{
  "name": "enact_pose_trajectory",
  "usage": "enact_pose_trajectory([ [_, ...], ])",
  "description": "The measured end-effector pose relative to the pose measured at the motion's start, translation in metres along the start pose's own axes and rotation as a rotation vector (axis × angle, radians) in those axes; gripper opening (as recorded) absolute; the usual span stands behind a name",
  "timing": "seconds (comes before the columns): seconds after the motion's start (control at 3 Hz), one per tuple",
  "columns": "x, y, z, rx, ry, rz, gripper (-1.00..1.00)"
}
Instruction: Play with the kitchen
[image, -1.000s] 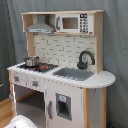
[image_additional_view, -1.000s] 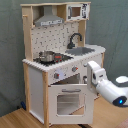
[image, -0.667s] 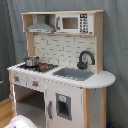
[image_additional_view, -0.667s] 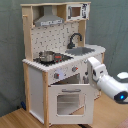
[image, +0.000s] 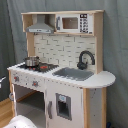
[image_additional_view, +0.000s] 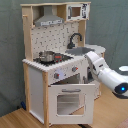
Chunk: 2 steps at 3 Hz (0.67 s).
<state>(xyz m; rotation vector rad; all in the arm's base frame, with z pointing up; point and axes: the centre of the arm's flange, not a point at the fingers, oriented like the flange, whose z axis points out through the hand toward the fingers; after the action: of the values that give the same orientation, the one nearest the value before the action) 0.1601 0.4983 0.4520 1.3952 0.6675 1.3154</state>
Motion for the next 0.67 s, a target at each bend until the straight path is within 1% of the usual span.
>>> enact_pose_trajectory([
  [0.33, -0.01, 0.01, 0.019, 0.022, -0.045, -0.098, 1.0],
  [0.67, -0.021, 0.022, 0.036, 0.051, -0.091, -0.177, 1.0],
])
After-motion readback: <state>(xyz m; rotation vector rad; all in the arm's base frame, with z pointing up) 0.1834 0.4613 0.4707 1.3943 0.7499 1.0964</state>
